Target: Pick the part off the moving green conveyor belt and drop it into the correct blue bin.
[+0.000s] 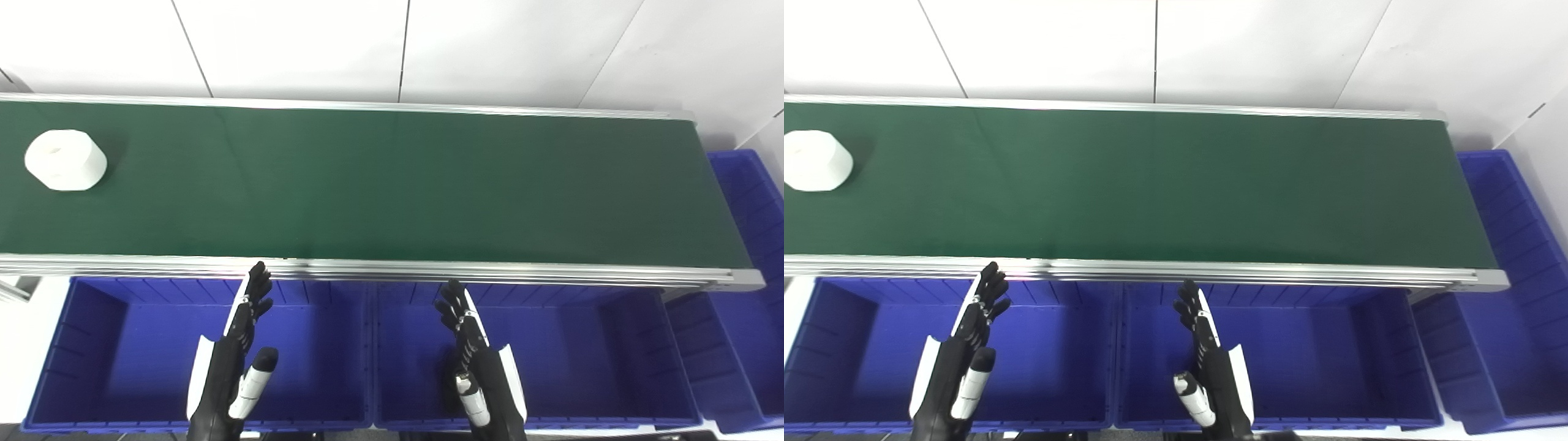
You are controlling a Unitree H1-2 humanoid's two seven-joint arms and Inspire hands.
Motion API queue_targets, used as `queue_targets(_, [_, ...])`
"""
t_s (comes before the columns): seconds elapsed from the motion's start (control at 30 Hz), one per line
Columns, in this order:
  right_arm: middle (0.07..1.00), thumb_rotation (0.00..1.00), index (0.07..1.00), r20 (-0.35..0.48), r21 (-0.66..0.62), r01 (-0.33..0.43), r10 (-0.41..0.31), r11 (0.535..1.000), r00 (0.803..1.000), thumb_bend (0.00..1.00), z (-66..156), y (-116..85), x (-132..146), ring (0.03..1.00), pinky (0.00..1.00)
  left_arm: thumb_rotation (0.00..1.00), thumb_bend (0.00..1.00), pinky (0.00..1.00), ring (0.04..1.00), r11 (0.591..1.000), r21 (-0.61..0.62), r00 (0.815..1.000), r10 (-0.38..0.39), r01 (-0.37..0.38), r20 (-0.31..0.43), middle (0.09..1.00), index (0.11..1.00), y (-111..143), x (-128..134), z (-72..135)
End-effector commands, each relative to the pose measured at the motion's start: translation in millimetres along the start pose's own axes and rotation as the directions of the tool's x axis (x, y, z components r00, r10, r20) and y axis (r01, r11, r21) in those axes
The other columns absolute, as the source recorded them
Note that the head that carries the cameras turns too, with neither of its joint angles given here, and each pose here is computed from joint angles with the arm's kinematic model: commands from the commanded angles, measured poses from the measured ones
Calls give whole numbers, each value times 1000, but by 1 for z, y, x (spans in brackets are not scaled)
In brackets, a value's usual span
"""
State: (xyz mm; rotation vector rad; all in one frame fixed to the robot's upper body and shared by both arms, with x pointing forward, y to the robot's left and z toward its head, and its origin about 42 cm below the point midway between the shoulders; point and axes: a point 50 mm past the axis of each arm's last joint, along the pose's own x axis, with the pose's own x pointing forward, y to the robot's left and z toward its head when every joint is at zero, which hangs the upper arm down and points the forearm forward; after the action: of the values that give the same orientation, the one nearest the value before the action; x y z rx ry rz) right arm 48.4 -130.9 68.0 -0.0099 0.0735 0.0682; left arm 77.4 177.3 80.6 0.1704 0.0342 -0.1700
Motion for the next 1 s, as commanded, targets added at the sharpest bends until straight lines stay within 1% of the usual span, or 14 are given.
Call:
queue_targets(0.0, [967, 997, 988, 65, 46, 9, -12, 999, 998, 870, 10, 15, 0, 941, 964, 1000, 641, 895, 942, 1000, 14, 999, 1, -2, 34, 962, 966, 0, -3, 4])
queue_targets(0.23, [967, 998, 990, 64, 46, 5, -8, 999, 998, 874, 9, 14, -1, 937, 947, 996, 637, 894, 940, 1000, 15, 999, -1, 0, 34, 965, 964, -2, -2, 3])
queue_targets(0.4, [965, 995, 990, 58, 46, 6, -9, 999, 998, 888, 7, 13, -2, 935, 943, 1000, 612, 894, 944, 1000, 18, 999, -3, 2, 38, 965, 965, -3, -2, 3])
queue_targets(0.6, [966, 988, 995, 49, 55, 3, -6, 998, 999, 903, 2, 10, -4, 932, 942, 1000, 623, 876, 936, 1000, 25, 999, -5, 4, 42, 961, 961, -7, -3, -1])
queue_targets(0.63, [966, 988, 995, 44, 59, 3, -5, 998, 999, 903, 1, 9, -5, 932, 943, 1000, 624, 876, 936, 1000, 30, 999, -7, 6, 37, 961, 961, -9, -3, -3])
queue_targets(0.7, [975, 985, 999, 35, 60, 2, -4, 998, 999, 900, -4, 5, -6, 941, 958, 997, 669, 866, 921, 999, 36, 999, -10, 9, 34, 953, 946, -13, -3, -8])
queue_targets(0.77, [986, 997, 1000, 29, 55, 1, -3, 999, 1000, 884, -8, 2, -6, 952, 967, 983, 666, 847, 911, 999, 37, 999, -11, 10, 38, 939, 927, -16, -3, -12])
queue_targets(0.87, [988, 1000, 1000, 11, 43, 1, -2, 999, 1000, 882, -16, -3, -5, 949, 968, 962, 670, 855, 911, 999, 32, 999, -9, 8, 40, 928, 912, -21, -2, -20])
queue_targets(0.97, [982, 1000, 1000, -7, 45, 7, -7, 999, 1000, 907, -23, -8, -4, 936, 965, 925, 676, 831, 890, 1000, 26, 999, -2, 1, 38, 906, 887, -27, 1, -28])
